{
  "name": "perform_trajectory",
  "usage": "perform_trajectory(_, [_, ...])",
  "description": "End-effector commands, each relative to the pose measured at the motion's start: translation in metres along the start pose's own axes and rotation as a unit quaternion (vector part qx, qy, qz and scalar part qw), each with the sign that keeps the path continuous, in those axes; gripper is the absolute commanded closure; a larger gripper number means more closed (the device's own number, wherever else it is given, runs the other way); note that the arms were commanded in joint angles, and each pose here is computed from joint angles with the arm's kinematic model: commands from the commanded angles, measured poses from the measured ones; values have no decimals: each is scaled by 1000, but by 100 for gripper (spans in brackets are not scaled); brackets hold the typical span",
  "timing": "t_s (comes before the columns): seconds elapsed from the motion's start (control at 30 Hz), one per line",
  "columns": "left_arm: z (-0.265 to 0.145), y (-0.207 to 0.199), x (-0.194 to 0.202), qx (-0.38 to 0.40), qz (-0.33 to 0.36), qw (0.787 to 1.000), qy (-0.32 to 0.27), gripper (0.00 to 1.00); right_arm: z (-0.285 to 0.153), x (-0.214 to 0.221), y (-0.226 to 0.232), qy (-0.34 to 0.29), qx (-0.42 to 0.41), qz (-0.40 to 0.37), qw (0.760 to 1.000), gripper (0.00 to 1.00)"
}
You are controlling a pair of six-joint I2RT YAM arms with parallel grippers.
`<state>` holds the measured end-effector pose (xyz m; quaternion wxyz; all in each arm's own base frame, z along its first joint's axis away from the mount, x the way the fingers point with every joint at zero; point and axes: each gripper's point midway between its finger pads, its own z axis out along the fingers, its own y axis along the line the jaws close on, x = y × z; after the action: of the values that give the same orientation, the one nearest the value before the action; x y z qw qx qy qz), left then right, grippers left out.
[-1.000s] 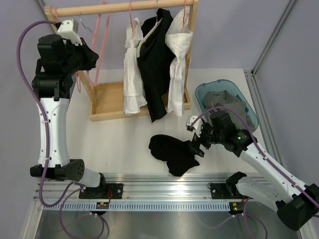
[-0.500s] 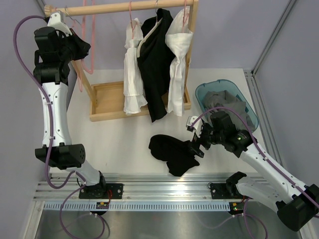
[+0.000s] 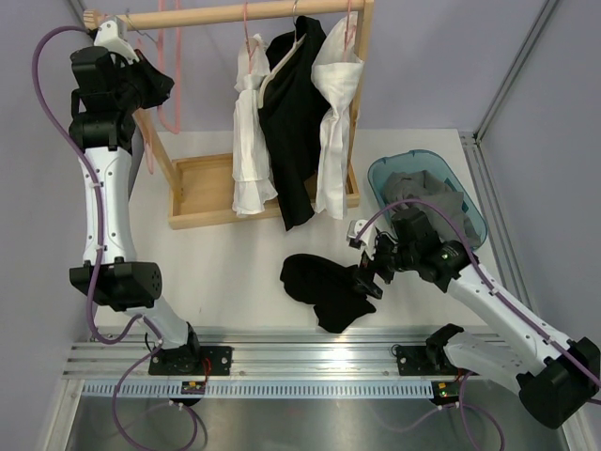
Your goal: Remove the skirt from the hanger
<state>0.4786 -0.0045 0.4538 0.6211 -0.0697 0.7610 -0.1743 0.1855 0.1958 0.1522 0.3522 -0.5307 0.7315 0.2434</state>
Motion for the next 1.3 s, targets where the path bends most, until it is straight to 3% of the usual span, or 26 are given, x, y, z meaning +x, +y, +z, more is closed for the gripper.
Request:
perform_trajectory(0.0, [-5, -10, -16, 23, 6, 999, -27, 88, -5, -23, 12, -32, -52, -22, 998, 1])
perform_trajectory(0.07, [-15, -17, -21, 29, 5, 999, -35, 75, -3, -25, 19, -38, -77, -31, 996, 1])
perform_trajectory(0.1, [-18, -18, -20, 29, 3, 999, -34, 60, -2, -26, 27, -45, -102, -31, 993, 1])
perform_trajectory(0.2, [-41, -27, -24, 34, 2, 998, -46, 36, 5, -29, 33, -57, -134, -31, 989, 1])
perform_trajectory(0.37, [-80, -36, -25, 27, 7, 997, -66, 13, 34, -27, 19, -44, -116, 56, 991, 0])
perform_trajectory(0.47, [-111, -42, -21, 25, 13, 996, -80, 4, 58, -24, 6, -18, -53, 65, 996, 0])
perform_trajectory(0.6, [-147, -47, -9, 19, 22, 995, -91, 1, 83, -11, -4, 24, 25, 55, 998, 0])
perform_trajectory(0.77, [-193, -50, 15, 8, 30, 995, -96, 1, 108, 9, -4, 84, 64, 38, 994, 1])
perform_trajectory(1.07, [-235, -35, 108, -8, 23, 999, -37, 1, 129, 45, -3, 178, 69, 9, 982, 1])
perform_trajectory(1.2, [-252, -35, 148, 7, 11, 1000, -19, 1, 131, 50, 2, 196, 47, 6, 979, 32])
perform_trajectory(1.23, [-252, -31, 164, 3, 3, 1000, 0, 1, 131, 50, 4, 199, 42, 7, 979, 48])
perform_trajectory(1.27, [-253, -30, 171, 2, -1, 1000, 5, 1, 130, 49, 7, 201, 32, 9, 979, 57])
